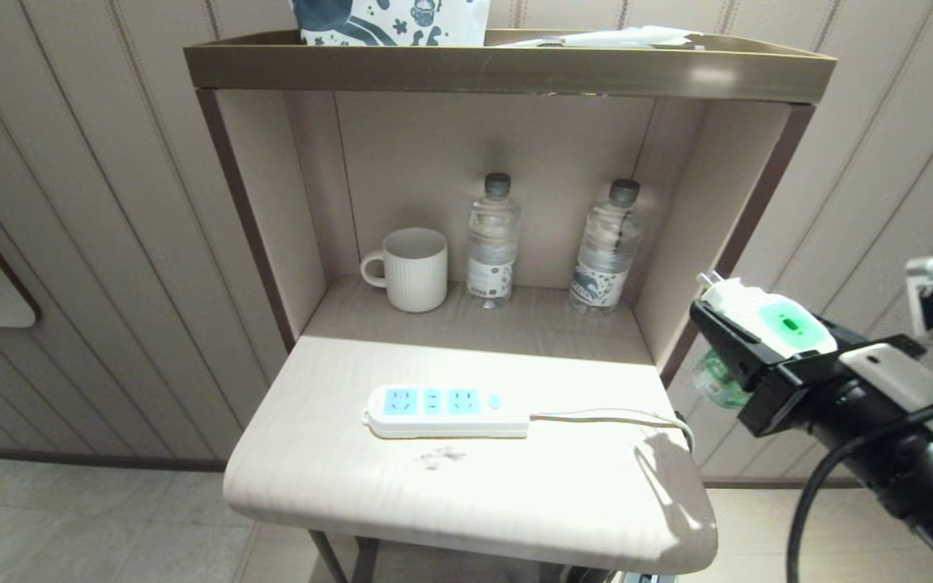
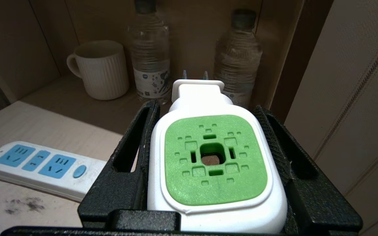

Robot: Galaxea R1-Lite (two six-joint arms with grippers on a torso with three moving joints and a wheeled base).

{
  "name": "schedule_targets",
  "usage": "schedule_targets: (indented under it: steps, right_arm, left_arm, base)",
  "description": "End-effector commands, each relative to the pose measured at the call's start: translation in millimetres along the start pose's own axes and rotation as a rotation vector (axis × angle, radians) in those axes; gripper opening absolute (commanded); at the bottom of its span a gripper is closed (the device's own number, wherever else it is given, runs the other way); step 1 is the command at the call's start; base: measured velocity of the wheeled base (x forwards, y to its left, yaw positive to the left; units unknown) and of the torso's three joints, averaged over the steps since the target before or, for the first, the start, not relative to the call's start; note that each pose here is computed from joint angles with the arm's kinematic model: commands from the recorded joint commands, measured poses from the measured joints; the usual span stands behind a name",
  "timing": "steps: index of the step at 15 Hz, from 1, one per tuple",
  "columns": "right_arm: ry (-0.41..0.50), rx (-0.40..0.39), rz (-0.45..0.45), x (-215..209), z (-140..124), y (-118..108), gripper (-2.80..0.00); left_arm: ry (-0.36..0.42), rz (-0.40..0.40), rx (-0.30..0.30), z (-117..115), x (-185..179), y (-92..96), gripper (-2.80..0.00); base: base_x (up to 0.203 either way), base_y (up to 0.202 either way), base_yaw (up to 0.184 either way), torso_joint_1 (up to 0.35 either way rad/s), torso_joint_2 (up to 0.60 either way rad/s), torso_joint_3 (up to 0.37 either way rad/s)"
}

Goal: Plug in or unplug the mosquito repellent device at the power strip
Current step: Insert the plug into the socket

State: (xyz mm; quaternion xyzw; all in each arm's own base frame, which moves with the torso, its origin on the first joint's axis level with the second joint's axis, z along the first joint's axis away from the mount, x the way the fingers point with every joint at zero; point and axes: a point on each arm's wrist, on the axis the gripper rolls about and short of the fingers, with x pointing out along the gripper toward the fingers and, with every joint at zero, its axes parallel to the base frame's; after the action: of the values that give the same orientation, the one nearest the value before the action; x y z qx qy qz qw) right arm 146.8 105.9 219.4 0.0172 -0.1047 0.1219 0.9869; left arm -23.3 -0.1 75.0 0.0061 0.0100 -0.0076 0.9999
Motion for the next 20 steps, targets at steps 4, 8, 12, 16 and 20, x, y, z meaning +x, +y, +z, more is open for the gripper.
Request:
schedule_targets:
  steps: [4, 8, 12, 16, 20]
  right_arm:
    - [0.302, -0.061, 0.059, -41, 72, -19, -2.8]
    - [0.455, -0.091, 0.086, -49, 100, -24, -2.8]
    - [0.613, -0.048, 0.159, -40, 119, -19, -2.8]
    - [0.88, -0.04, 0.185, -16, 115, -6, -2.8]
    - [1.013, -0.074, 0.175, -2, 102, 2, -2.8]
  left_arm:
    - [0.0, 0.0, 0.0, 0, 0, 0.0, -2.8]
    - [0.001, 0.0, 0.0, 0, 0, 0.0, -2.8]
    - [0.001, 0.0, 0.0, 0, 0, 0.0, -2.8]
    - [0.0, 0.0, 0.0, 0, 0, 0.0, -2.8]
    - [0.001, 0.0, 0.0, 0, 0, 0.0, -2.8]
  base:
    - [0.0, 0.0, 0.0, 0.0, 0.0, 0.0]
    - [0.0, 0.0, 0.0, 0.0, 0.0, 0.0]
    - [0.0, 0.0, 0.0, 0.0, 0.0, 0.0]
    - [0.0, 0.0, 0.0, 0.0, 0.0, 0.0]
    - [0.0, 0.0, 0.0, 0.0, 0.0, 0.0]
